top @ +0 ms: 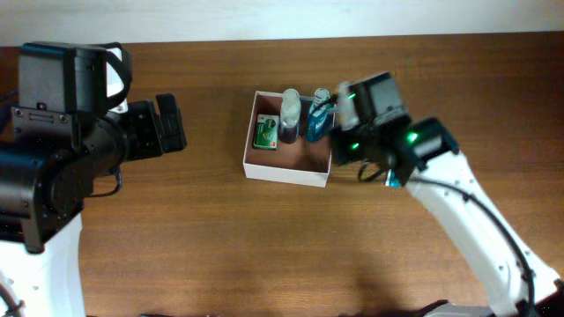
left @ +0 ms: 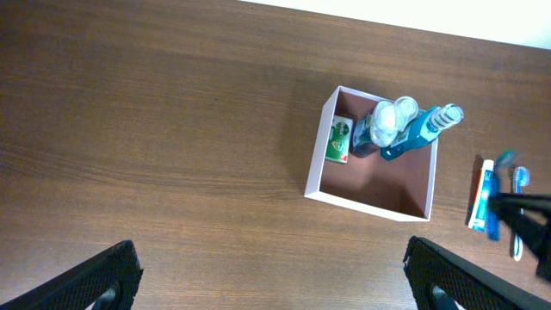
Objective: Pack container
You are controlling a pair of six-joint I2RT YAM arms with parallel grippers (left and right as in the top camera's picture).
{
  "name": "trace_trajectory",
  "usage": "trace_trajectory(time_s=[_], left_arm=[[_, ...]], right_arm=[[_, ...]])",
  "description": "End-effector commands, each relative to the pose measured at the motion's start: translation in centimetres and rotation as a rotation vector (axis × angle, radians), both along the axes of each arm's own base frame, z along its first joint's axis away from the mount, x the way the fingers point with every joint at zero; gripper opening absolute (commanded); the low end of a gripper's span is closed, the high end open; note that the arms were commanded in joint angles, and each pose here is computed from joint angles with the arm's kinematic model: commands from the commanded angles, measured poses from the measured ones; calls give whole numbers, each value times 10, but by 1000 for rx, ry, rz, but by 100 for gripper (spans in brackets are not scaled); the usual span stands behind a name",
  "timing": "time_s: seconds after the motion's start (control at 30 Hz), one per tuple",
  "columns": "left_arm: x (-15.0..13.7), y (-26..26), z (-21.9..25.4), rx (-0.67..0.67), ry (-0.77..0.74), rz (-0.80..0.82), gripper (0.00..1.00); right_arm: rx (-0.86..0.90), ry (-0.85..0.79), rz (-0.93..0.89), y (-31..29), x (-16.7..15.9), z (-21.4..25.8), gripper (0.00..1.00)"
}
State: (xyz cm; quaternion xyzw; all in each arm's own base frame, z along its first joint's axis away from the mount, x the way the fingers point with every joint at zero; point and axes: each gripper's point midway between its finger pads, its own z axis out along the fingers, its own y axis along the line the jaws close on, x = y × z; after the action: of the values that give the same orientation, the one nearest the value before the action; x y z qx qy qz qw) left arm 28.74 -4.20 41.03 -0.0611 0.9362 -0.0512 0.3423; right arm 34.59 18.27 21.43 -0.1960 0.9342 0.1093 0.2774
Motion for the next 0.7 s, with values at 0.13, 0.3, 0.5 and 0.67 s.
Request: trace_trajectory(time_s=[0.13, 0.3, 0.5, 0.67], left_arm=[[-1, 4, 3, 19, -13, 2, 99], [-1, 4, 3, 19, -13, 2, 99], [-1, 4, 3, 19, -13, 2, 99], [-1, 4, 3, 19, -13, 2, 99]], right_arm=[[-226, -167, 538, 52, 15, -39, 4], [-304, -207, 666, 60, 37, -71, 4], [-302, -179, 659, 63, 40, -85, 35], [-207, -146, 292, 33, 52, -42, 63]])
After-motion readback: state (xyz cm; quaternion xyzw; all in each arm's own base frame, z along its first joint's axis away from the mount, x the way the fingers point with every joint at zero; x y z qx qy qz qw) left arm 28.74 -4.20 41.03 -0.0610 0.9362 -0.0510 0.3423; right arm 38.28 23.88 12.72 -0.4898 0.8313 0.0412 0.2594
